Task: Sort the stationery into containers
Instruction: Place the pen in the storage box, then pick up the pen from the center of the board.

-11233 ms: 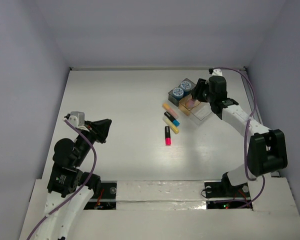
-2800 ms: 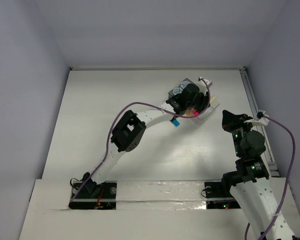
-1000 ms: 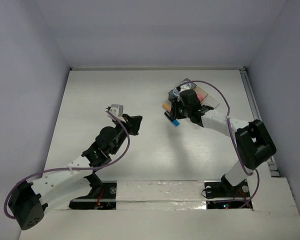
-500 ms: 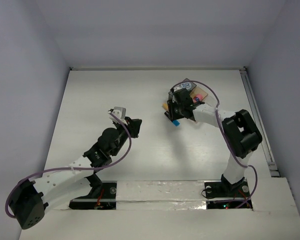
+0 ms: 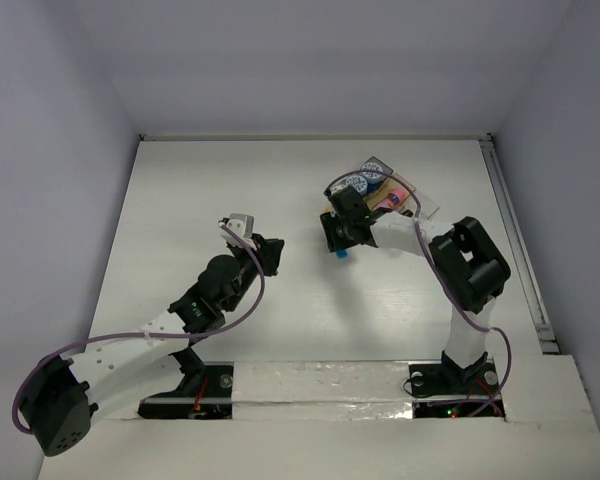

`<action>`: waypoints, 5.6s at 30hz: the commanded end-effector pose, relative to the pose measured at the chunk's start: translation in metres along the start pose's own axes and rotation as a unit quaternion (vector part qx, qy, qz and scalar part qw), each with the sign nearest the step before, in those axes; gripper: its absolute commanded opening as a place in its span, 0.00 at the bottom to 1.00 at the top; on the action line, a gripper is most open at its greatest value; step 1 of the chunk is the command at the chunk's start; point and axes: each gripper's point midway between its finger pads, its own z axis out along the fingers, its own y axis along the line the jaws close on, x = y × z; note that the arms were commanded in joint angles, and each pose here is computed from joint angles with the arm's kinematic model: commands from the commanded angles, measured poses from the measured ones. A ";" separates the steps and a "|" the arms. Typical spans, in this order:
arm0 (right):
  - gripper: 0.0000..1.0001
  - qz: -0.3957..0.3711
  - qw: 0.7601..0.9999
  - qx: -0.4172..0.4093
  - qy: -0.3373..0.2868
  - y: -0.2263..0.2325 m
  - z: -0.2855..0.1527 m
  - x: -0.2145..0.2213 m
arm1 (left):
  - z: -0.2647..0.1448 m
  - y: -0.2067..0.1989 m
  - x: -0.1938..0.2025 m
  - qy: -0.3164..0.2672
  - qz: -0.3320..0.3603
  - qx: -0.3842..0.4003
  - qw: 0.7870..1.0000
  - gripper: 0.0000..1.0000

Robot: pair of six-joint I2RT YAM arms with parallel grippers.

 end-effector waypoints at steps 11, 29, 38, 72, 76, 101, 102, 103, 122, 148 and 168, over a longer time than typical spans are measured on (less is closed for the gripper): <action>0.12 -0.011 0.997 0.013 -0.075 0.030 -0.032 -0.045 | 0.001 0.009 -0.011 -0.021 -0.008 -0.034 0.999 0.20; 0.16 0.291 0.887 0.180 -0.311 -0.151 -0.159 -0.079 | 0.020 -0.005 0.022 0.045 -0.002 -0.006 0.999 0.38; 0.18 0.356 0.866 0.191 -0.295 -0.181 -0.133 -0.062 | 0.038 -0.009 0.057 0.115 0.014 -0.005 0.993 0.43; 0.00 0.331 0.874 0.084 -0.345 -0.151 -0.178 -0.043 | 0.105 -0.028 0.080 0.146 -0.068 -0.061 0.985 0.40; 0.00 0.317 0.884 0.029 -0.343 -0.128 -0.193 -0.028 | 0.136 -0.031 0.089 0.147 -0.078 -0.083 0.983 0.09; 0.28 0.225 0.906 -0.106 -0.342 -0.071 -0.230 -0.012 | 0.220 -0.018 0.129 0.174 0.011 -0.214 0.961 0.48; 0.29 0.225 0.906 -0.109 -0.341 -0.070 -0.230 -0.012 | 0.221 -0.018 0.130 0.176 0.012 -0.214 0.961 0.48; 0.29 0.224 0.908 -0.114 -0.336 -0.068 -0.228 -0.010 | 0.225 -0.022 0.127 0.174 0.011 -0.213 0.961 0.48; 0.30 0.223 0.907 -0.121 -0.336 -0.066 -0.229 -0.008 | 0.206 0.020 0.157 0.219 0.131 -0.264 0.930 0.36; 0.30 0.223 0.907 -0.110 -0.339 -0.070 -0.228 -0.008 | 0.186 0.034 0.132 0.205 0.153 -0.247 0.935 0.00; 0.00 0.303 0.806 0.017 -0.507 -0.129 -0.304 0.006 | 0.178 -0.216 0.046 0.127 0.120 0.156 0.972 0.00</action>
